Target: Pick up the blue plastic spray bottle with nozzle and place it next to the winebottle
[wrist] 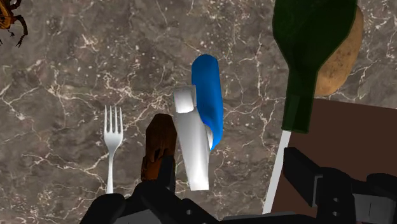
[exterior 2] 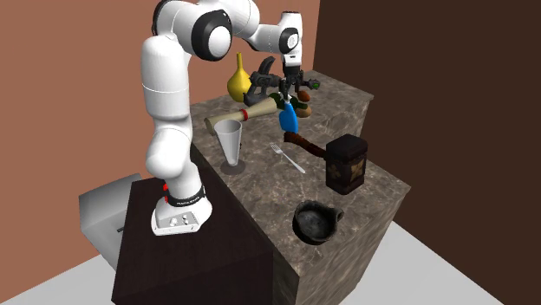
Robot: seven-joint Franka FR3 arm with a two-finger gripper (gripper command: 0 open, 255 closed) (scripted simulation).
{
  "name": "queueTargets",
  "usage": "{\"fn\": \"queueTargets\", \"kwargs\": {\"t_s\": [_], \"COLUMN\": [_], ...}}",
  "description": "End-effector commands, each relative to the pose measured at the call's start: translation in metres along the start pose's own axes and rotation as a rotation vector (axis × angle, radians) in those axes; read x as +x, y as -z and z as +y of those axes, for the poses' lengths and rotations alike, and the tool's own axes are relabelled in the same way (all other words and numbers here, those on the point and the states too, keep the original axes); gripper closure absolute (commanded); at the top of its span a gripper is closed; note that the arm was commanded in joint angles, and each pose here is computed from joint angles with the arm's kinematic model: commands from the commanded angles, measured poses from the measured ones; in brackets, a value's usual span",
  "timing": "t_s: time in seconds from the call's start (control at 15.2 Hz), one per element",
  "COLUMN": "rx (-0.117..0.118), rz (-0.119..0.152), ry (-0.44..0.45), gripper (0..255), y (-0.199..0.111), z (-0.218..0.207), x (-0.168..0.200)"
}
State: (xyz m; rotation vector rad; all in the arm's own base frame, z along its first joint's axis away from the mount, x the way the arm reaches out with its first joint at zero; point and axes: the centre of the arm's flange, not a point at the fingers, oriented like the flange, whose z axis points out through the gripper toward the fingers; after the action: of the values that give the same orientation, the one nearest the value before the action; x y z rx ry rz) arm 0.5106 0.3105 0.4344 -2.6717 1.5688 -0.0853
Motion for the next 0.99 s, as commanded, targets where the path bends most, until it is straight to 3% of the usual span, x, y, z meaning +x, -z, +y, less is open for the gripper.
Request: {"fn": "queueTargets", "kwargs": {"t_s": [0.0, 0.13, 0.4, 0.92], "rx": [0.0, 0.0, 0.0, 0.0], "rz": [0.0, 0.0, 0.0, 0.0], "ry": [0.0, 0.0, 0.0, 0.0], "gripper": [0, 0, 0, 0], "y": [0.0, 0.0, 0.05, 0.05], "z": [0.0, 0.0, 0.0, 0.0], "x": [0.0, 0.0, 0.0, 0.0]}}
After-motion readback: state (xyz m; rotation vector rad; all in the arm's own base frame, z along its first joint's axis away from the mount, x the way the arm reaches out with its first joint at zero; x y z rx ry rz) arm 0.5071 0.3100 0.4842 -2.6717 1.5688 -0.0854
